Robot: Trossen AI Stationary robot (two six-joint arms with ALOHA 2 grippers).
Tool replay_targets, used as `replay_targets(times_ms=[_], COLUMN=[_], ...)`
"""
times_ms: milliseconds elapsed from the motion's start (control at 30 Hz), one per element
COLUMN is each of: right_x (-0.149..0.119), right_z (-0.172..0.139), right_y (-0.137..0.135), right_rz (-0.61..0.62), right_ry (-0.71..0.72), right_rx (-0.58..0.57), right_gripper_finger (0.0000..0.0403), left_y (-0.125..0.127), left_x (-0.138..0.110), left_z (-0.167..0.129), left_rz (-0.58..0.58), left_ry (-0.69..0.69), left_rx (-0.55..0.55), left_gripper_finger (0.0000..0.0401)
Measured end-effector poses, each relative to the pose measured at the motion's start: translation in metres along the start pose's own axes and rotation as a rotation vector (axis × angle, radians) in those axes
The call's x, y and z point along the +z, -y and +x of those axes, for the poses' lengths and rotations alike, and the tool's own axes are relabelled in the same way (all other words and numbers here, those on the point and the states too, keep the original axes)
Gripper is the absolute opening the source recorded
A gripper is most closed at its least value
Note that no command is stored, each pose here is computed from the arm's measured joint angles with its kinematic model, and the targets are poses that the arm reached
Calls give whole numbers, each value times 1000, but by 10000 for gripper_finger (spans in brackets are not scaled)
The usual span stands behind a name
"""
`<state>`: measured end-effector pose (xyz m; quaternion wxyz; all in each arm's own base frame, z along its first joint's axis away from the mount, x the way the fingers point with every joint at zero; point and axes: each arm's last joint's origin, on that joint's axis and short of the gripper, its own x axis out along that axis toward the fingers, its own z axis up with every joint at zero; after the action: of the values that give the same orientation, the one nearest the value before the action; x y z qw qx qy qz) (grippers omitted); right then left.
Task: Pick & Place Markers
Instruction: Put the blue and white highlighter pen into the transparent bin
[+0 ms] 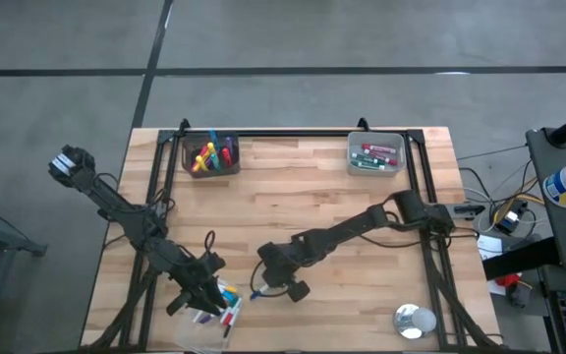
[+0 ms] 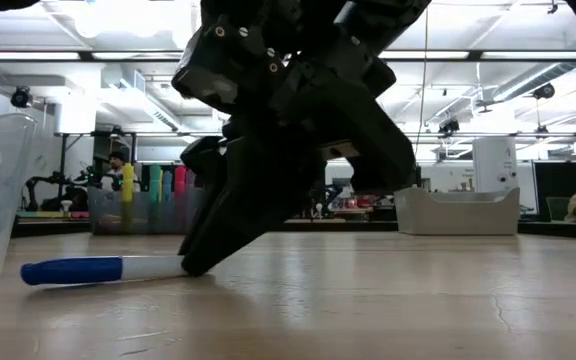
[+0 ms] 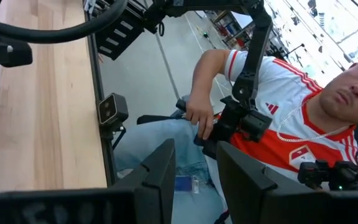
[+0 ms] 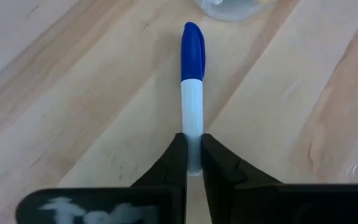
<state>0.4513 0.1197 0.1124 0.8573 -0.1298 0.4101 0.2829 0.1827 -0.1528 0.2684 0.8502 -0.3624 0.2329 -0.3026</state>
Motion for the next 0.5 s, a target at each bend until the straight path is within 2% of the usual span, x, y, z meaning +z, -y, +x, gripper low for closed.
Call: replay_targets(times_ms=[167, 267, 400, 500], right_x=[1, 3, 15, 24], right_z=[-10, -22, -51, -72], right_y=[-2, -5, -8, -11], right_rz=[79, 134, 203, 250], right_ry=[-35, -66, -68, -54], right_rx=[7, 8, -13, -53], right_gripper_finger=[22, 22, 22, 21], left_y=[0, -2, -4, -6], left_x=[0, 2, 4, 5], left_z=[0, 0, 0, -1], left_rz=[18, 29, 36, 84], left_ry=[5, 44, 105, 167], left_rx=[0, 36, 91, 157], left_gripper_finger=[110, 110, 110, 110])
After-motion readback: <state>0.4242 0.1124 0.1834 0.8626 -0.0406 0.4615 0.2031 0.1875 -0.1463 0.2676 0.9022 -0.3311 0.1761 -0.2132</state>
